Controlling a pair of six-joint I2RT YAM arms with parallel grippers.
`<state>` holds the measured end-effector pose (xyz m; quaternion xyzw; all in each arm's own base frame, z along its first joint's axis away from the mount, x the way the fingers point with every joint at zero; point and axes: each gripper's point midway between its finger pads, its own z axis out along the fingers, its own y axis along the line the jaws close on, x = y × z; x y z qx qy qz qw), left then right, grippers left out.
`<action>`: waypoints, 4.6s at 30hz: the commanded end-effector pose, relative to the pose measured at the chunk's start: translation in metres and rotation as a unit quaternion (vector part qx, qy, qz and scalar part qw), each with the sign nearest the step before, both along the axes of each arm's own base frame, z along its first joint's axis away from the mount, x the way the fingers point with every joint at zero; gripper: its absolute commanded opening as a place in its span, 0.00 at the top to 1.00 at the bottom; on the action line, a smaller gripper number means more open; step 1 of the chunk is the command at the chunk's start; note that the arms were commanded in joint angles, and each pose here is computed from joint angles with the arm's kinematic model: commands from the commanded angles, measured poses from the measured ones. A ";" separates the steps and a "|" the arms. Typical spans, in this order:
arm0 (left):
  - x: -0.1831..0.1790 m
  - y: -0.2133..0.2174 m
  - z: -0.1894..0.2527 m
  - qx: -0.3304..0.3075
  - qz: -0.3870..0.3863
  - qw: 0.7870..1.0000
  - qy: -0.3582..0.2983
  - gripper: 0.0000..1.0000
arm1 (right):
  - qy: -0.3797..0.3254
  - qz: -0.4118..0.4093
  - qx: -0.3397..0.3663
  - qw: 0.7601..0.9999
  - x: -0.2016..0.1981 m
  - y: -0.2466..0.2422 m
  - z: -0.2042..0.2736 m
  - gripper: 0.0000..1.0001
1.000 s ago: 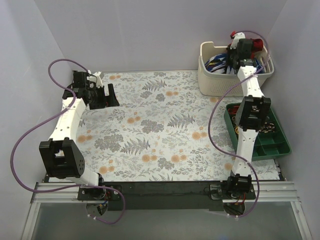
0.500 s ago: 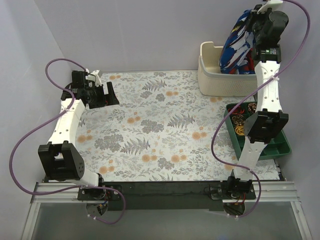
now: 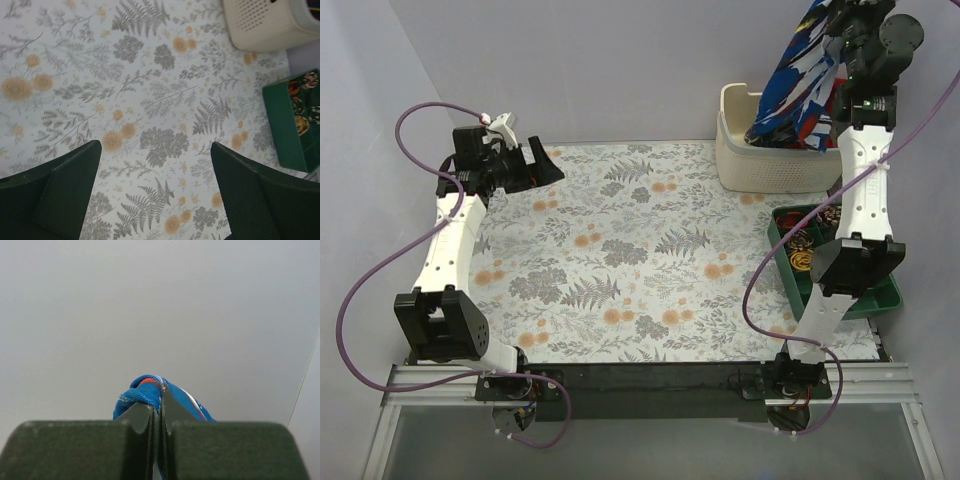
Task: Fold and stack the mixed laundry pile
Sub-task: Pick up the trousers from the bin, then place the trousers at the center of the board, then flatten out the trousers at the center of the board.
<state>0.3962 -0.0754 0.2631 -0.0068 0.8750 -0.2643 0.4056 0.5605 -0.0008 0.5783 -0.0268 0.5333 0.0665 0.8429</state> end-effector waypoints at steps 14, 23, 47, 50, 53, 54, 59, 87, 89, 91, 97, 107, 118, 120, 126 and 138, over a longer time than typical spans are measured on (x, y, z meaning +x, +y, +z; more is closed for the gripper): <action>0.083 -0.317 0.156 -0.070 -0.274 0.840 -0.464 0.10 | -0.352 0.037 0.010 0.935 -0.240 0.023 0.215 0.99; 0.090 -0.454 0.107 -0.061 -0.204 0.774 -0.596 0.10 | -0.388 0.045 0.014 0.920 -0.266 0.027 0.230 0.99; 0.064 -0.450 0.150 -0.114 -0.044 0.691 -0.713 0.15 | -0.500 0.229 0.043 0.834 -0.410 0.093 0.263 0.99; 0.062 -0.431 0.180 -0.116 -0.025 0.675 -0.728 0.16 | -0.520 0.232 0.040 0.821 -0.426 0.093 0.266 0.99; 0.067 -0.405 0.211 -0.128 0.003 0.671 -0.730 0.25 | -0.536 0.236 0.040 0.810 -0.441 0.093 0.268 0.99; 0.065 -0.403 0.217 -0.130 0.001 0.668 -0.733 0.29 | -0.537 0.238 0.040 0.808 -0.443 0.094 0.268 0.99; 0.047 -0.382 0.258 -0.122 0.008 0.635 -0.763 0.71 | -0.532 0.241 0.043 0.811 -0.447 0.095 0.267 0.99; -0.032 -0.123 0.332 0.070 0.004 0.711 -0.700 1.00 | -0.235 0.312 0.070 0.918 -0.272 0.182 0.143 0.99; -0.035 -0.099 0.293 0.123 -0.023 0.742 -0.658 1.00 | -0.157 0.332 0.069 0.928 -0.245 0.206 0.092 0.99; -0.036 -0.076 0.246 0.168 -0.047 0.781 -0.599 1.00 | -0.090 0.362 0.045 0.927 -0.230 0.230 0.042 0.99; -0.093 -0.084 0.059 0.215 -0.262 0.849 -0.405 1.00 | 0.177 0.398 -0.046 0.899 -0.208 0.273 -0.193 0.99; -0.193 -0.051 -0.081 0.183 -0.397 0.893 -0.108 0.20 | 0.428 0.378 -0.233 0.787 -0.274 0.208 -0.401 0.21; -0.152 0.088 -0.084 0.198 -0.274 0.941 -0.004 0.18 | 0.524 0.390 -0.341 0.676 -0.303 0.176 -0.456 0.04; -0.141 0.115 -0.090 0.209 -0.282 0.936 0.014 0.18 | 0.530 0.392 -0.354 0.663 -0.311 0.169 -0.458 0.04; -0.117 0.158 -0.122 0.273 -0.275 0.921 0.032 0.17 | 0.529 0.374 -0.386 0.657 -0.308 0.158 -0.456 0.03; -0.100 0.158 -0.161 0.282 -0.318 0.905 0.013 0.16 | 0.569 0.326 -0.374 0.656 -0.270 0.160 -0.467 0.61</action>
